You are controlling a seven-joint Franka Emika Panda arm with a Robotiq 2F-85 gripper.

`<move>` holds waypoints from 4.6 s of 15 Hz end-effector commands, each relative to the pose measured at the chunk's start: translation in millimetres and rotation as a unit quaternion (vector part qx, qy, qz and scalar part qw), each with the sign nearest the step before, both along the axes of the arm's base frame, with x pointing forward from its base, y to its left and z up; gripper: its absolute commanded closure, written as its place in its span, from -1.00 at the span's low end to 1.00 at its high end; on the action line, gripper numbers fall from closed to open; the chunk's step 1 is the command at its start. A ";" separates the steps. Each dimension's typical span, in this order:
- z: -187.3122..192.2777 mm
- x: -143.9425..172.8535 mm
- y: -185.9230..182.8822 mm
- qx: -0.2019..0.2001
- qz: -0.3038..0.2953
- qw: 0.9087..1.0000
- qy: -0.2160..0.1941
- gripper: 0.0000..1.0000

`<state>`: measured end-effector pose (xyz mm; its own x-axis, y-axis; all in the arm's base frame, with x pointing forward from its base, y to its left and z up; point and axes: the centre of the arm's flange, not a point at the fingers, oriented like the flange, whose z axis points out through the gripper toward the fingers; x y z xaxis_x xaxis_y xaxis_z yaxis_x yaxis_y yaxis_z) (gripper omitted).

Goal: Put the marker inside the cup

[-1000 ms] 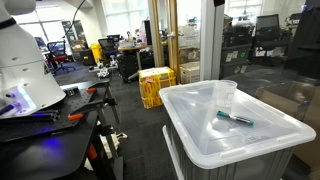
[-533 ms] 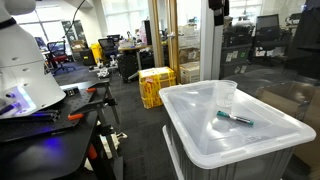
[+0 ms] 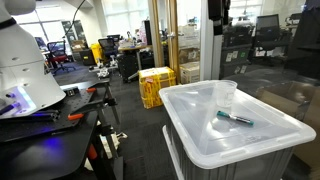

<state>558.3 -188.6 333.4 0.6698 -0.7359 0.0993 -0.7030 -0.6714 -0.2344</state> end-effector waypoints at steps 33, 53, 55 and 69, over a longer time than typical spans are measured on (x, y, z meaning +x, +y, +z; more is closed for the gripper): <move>-165.4 97.6 -8.0 0.019 -0.070 0.997 0.027 -1.00; -272.3 134.9 -0.4 0.010 -0.100 0.989 0.111 -1.00; -278.9 136.6 -1.2 0.010 -0.102 0.988 0.116 -1.00; -311.8 151.6 -18.4 0.016 -0.108 0.987 0.120 -1.00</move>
<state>690.4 -202.2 27.0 0.5211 -0.8525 -0.0409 -0.8524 -0.5175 -0.0747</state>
